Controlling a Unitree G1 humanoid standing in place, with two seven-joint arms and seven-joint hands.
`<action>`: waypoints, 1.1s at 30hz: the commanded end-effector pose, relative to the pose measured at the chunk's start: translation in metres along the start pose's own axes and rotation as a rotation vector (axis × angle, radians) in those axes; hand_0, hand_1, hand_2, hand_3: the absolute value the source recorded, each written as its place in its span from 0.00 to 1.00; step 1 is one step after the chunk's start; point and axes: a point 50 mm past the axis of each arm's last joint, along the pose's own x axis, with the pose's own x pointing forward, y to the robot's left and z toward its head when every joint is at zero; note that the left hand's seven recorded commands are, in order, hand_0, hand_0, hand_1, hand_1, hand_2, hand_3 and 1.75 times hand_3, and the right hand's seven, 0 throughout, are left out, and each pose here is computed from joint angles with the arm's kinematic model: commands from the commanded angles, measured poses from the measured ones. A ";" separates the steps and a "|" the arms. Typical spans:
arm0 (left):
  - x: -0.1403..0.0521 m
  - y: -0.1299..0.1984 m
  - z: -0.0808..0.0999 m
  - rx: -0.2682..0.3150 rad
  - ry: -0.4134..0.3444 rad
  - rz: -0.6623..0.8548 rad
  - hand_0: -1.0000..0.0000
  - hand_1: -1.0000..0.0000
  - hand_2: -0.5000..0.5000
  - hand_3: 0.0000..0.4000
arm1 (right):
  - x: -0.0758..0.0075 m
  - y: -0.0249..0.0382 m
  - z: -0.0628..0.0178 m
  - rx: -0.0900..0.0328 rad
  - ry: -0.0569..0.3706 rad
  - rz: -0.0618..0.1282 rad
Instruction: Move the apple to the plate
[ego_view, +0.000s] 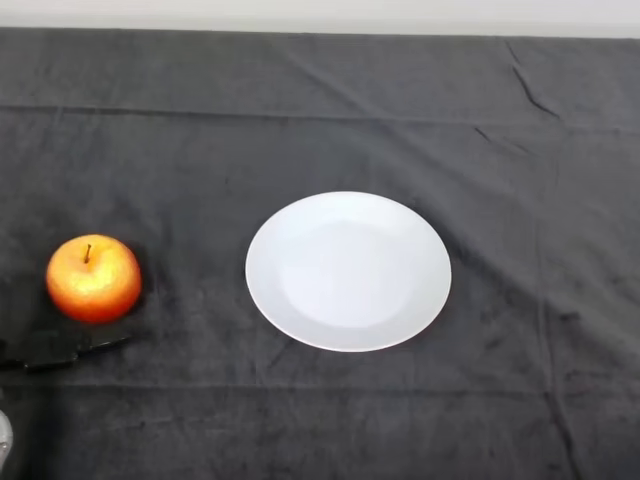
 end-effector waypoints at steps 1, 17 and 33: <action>0.014 -0.014 0.010 0.008 -0.023 -0.033 1.00 1.00 0.50 0.00 | -0.0177 0.0286 -0.0322 -0.062 0.111 0.103; 0.017 -0.046 0.015 0.010 -0.022 -0.116 1.00 1.00 0.50 0.00 | -0.0176 0.0286 -0.0322 -0.062 0.111 0.103; 0.016 -0.050 0.012 0.032 -0.018 -0.147 0.00 0.00 0.50 1.00 | -0.0175 0.0285 -0.0323 -0.063 0.111 0.103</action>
